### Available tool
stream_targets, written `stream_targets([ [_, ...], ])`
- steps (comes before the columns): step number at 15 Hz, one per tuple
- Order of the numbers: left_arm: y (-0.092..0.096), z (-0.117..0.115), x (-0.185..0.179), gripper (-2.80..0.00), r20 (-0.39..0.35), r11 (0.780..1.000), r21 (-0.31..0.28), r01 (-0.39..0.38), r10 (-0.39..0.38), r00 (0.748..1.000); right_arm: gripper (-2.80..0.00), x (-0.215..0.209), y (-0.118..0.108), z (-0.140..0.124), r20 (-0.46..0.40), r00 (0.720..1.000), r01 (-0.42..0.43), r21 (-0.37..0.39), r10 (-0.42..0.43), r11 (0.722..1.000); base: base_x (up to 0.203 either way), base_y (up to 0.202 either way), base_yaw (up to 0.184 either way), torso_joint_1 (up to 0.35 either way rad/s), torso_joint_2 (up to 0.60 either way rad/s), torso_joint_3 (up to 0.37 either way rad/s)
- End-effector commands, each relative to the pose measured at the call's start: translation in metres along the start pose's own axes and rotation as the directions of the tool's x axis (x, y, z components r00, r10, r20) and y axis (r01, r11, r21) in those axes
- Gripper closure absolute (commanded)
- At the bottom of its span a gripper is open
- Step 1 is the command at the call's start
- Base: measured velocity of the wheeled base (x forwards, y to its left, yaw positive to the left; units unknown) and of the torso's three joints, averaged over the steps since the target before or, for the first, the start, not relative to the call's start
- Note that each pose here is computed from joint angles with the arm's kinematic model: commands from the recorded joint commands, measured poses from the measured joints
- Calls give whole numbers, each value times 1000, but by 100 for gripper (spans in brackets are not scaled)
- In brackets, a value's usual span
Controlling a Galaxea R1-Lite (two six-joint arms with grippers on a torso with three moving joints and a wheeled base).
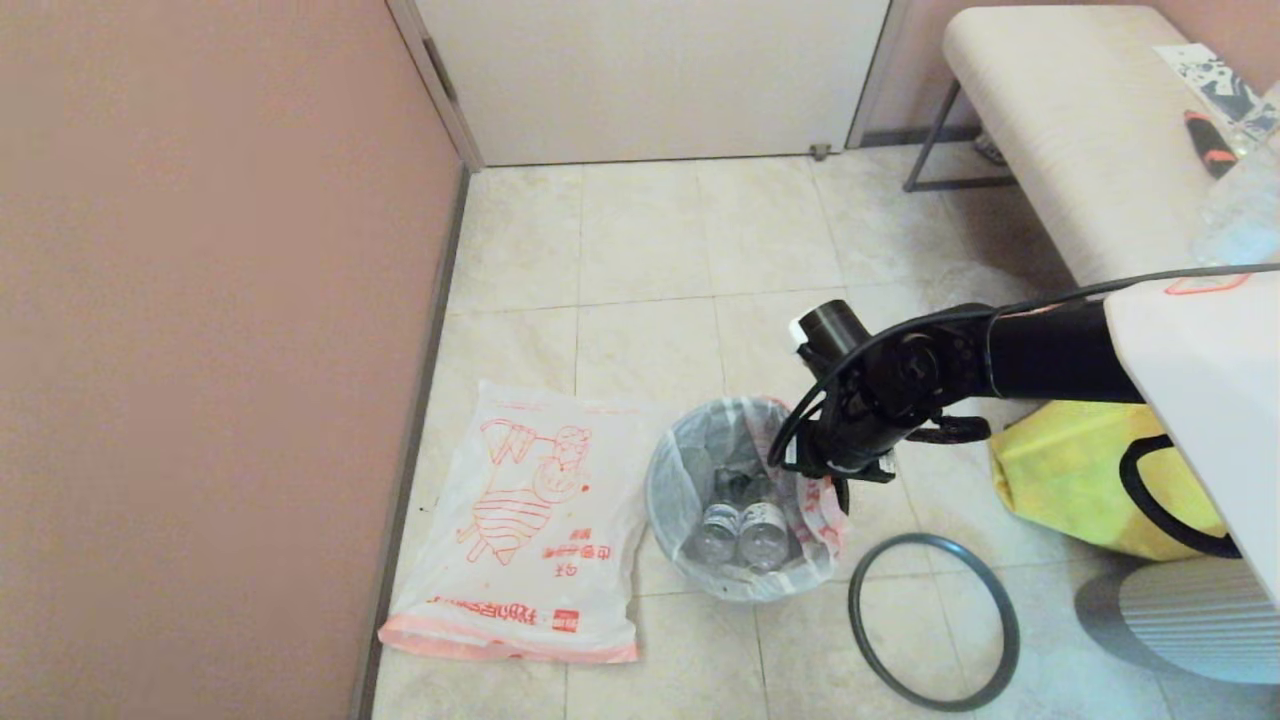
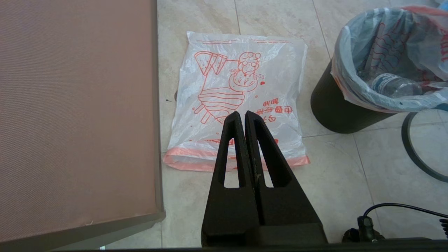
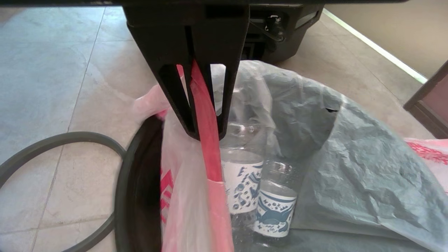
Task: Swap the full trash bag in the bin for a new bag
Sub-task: Place the trash bag on the floor
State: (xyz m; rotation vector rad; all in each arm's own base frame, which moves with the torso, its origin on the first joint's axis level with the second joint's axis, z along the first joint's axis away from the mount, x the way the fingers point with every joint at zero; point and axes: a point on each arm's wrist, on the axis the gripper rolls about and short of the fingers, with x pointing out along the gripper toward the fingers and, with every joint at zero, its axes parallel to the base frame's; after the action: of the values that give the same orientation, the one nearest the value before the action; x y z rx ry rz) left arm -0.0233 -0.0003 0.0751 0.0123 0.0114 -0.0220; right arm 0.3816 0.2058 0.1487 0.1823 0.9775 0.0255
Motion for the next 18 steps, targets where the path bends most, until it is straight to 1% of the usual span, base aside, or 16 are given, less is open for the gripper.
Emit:
stream_targets([
  [1, 0, 0, 0, 0, -2, 1000, 0, 1, -1, 1000, 0, 24, -2, -6, -32, 998, 48, -4, -48, 999, 0, 0, 0, 0, 0, 0],
  [3, 0, 0, 0, 0, -2, 1000, 0, 0, 0, 1000, 0, 54, -5, -15, -62, 993, 99, -14, -100, 995, 0, 0, 0, 0, 0, 0],
  [5, 0, 0, 0, 0, -2, 1000, 0, 1, -1, 1000, 0, 77, -5, -21, -70, 991, 111, -18, -112, 994, 0, 0, 0, 0, 0, 0],
  [7, 0, 0, 0, 0, -2, 1000, 0, 0, 0, 1000, 0, 76, 0, -20, -58, 993, 100, -26, -102, 995, 0, 0, 0, 0, 0, 0],
  [9, 0, 0, 0, 0, -1, 1000, 0, 1, -1, 1000, 0, 60, 8, -17, -38, 995, 88, -47, -90, 995, 0, 0, 0, 0, 0, 0],
  [11, 0, 0, 0, 0, -1, 1000, 0, 0, 0, 1000, 0, 23, 15, -10, -4, 998, 55, -49, -55, 997, 0, 0, 0, 0, 0, 0],
  [13, 0, 0, 0, 0, -1, 1000, 0, 0, 0, 1000, 0, -17, 15, -3, 25, 1000, 17, -31, -16, 999, 0, 0, 0, 0, 0, 0],
  [14, 0, 0, 0, 0, -1, 1000, 0, 0, 0, 1000, 0, -33, 10, 3, 39, 999, -4, -8, 4, 1000, 0, 0, 0, 0, 0, 0],
  [16, 0, 0, 0, 0, -1, 1000, 0, 0, 0, 1000, 0, -38, -19, 22, 50, 999, 4, 64, -7, 998, 0, 0, 0, 0, 0, 0],
  [17, 0, 0, 0, 0, -2, 1000, 0, 0, 0, 1000, 0, -37, -30, 28, 51, 999, 13, 89, -18, 996, 0, 0, 0, 0, 0, 0],
  [18, 0, 0, 0, 0, -1, 1000, 1, 0, 0, 1000, 0, -39, -33, 29, 46, 999, 15, 94, -20, 995, 0, 0, 0, 0, 0, 0],
])
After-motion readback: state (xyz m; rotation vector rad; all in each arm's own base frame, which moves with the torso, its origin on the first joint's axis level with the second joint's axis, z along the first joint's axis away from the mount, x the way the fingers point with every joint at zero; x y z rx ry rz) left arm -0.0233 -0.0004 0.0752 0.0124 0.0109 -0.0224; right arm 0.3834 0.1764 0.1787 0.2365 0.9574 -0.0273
